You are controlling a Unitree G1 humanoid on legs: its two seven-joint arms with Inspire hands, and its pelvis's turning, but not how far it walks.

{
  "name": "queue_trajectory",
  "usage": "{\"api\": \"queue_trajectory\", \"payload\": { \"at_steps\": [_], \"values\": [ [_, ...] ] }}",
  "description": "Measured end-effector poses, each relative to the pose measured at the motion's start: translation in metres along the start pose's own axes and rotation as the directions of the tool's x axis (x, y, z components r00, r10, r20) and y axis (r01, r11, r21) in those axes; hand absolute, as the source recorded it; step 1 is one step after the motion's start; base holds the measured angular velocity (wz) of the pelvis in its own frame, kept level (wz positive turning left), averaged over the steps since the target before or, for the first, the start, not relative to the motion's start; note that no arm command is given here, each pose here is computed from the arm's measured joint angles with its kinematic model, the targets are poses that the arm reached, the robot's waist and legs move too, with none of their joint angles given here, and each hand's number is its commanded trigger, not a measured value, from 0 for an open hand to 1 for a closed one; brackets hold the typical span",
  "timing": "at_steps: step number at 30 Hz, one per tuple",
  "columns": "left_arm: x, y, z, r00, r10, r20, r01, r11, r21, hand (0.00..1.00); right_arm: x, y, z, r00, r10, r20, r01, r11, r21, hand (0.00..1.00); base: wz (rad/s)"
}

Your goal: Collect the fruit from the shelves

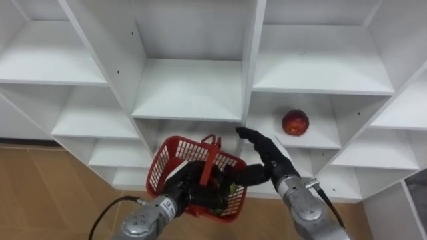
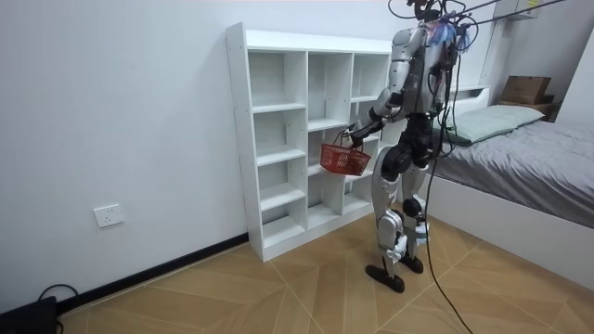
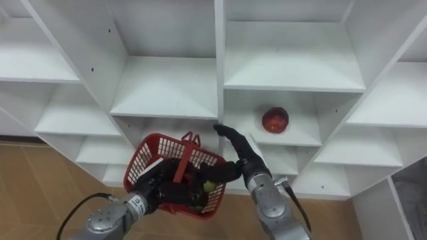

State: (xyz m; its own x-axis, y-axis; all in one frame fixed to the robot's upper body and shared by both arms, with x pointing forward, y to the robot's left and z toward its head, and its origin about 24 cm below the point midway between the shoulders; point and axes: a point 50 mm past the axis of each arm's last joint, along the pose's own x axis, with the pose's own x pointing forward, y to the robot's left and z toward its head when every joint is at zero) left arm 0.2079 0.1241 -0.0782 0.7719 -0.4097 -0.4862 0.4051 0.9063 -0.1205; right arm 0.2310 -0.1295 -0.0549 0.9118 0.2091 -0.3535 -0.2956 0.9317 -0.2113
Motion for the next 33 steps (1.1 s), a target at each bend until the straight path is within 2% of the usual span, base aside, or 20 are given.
{"api": "queue_trajectory", "payload": {
  "at_steps": [3,8,14,19,33],
  "values": [
    [-0.004,0.005,-0.002,1.000,0.024,0.000,-0.024,1.000,0.000,1.00,-0.004,-0.002,0.000,1.000,0.004,0.007,-0.004,1.000,0.024,0.00,-0.04],
    [-0.009,0.018,-0.003,0.994,0.106,0.003,-0.106,0.994,-0.001,1.00,-0.008,-0.007,0.004,0.999,0.013,0.033,-0.018,0.987,0.158,0.00,-0.05],
    [-0.012,0.020,-0.008,0.989,0.150,-0.009,-0.151,0.988,-0.015,1.00,-0.014,-0.021,-0.001,0.999,-0.037,0.027,0.028,0.963,0.267,0.00,-0.10],
    [-0.015,0.024,-0.011,0.982,0.190,-0.013,-0.190,0.981,-0.029,1.00,-0.019,-0.023,-0.007,0.999,-0.046,0.008,0.042,0.959,0.279,0.00,-0.13],
    [-0.026,0.024,-0.027,0.976,0.208,-0.064,-0.211,0.977,-0.038,1.00,-0.031,-0.026,-0.008,0.996,-0.091,0.015,0.082,0.951,0.299,0.00,-0.03]
  ]
}}
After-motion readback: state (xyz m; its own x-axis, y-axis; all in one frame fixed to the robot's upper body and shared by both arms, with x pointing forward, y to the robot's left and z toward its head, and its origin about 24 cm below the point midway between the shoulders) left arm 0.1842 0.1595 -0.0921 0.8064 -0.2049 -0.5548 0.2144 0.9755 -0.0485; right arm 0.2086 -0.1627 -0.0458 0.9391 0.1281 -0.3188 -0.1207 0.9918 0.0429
